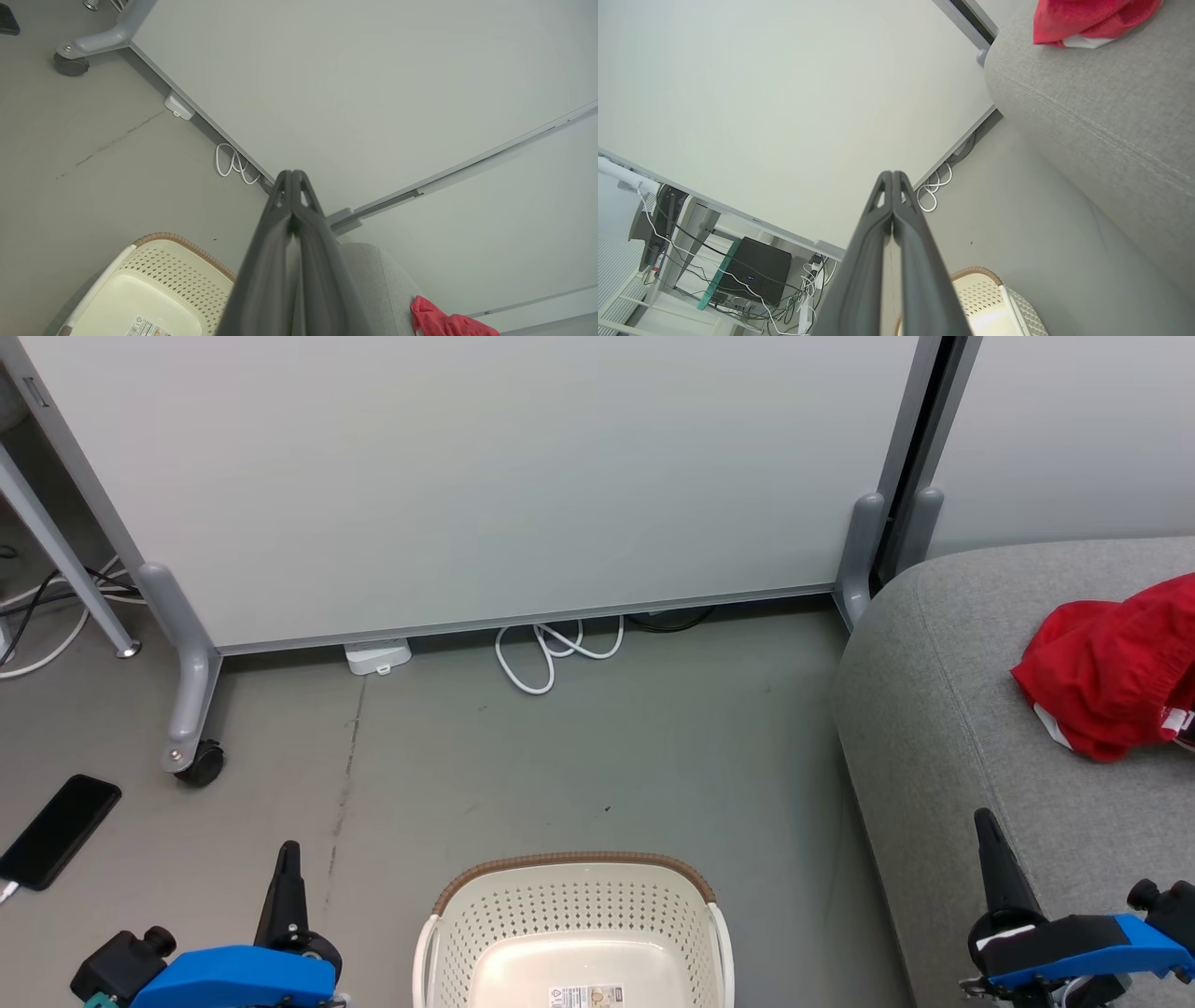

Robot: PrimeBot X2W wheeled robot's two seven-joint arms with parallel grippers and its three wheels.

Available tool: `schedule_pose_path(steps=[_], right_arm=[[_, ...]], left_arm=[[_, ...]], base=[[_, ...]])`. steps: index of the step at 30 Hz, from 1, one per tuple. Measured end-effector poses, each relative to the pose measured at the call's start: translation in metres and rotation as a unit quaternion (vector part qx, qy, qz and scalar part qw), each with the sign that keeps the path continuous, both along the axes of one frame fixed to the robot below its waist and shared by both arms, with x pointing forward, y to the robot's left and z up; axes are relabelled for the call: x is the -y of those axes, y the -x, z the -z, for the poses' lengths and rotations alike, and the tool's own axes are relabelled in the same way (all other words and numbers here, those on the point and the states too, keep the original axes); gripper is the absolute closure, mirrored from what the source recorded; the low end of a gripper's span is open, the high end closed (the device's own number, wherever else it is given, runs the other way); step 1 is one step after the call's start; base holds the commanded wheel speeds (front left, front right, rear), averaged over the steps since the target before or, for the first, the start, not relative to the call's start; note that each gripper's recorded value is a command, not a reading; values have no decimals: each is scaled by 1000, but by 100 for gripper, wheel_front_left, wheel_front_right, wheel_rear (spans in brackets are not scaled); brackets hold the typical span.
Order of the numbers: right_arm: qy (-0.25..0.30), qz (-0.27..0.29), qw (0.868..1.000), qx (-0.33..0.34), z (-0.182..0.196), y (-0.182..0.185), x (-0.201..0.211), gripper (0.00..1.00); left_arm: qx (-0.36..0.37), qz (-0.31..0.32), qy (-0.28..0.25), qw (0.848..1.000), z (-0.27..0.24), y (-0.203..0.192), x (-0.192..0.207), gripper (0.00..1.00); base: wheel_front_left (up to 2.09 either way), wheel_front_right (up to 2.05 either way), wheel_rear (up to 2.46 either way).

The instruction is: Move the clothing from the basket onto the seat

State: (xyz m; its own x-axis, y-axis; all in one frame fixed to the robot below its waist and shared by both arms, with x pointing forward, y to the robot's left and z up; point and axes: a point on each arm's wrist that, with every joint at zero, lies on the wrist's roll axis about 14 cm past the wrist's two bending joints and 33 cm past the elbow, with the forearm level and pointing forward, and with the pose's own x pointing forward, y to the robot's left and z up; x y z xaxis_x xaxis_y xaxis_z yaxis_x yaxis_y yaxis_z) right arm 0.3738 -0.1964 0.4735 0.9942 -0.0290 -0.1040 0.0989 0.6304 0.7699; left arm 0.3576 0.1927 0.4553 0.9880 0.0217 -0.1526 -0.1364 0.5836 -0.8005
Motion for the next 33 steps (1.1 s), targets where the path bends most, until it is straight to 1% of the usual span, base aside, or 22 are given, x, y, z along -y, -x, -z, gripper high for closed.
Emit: schedule_pose_path(steps=[13, 33], right_arm=[[-74, 7, 997, 7, -5, -3, 1, 100], [-175, 10, 984, 19, -13, -7, 2, 100]], left_arm=[[11, -10, 69, 998, -9, -7, -2, 100], [29, -18, 158, 987, -22, -16, -5, 100]], base=[[0, 0, 0], [0, 0, 0]])
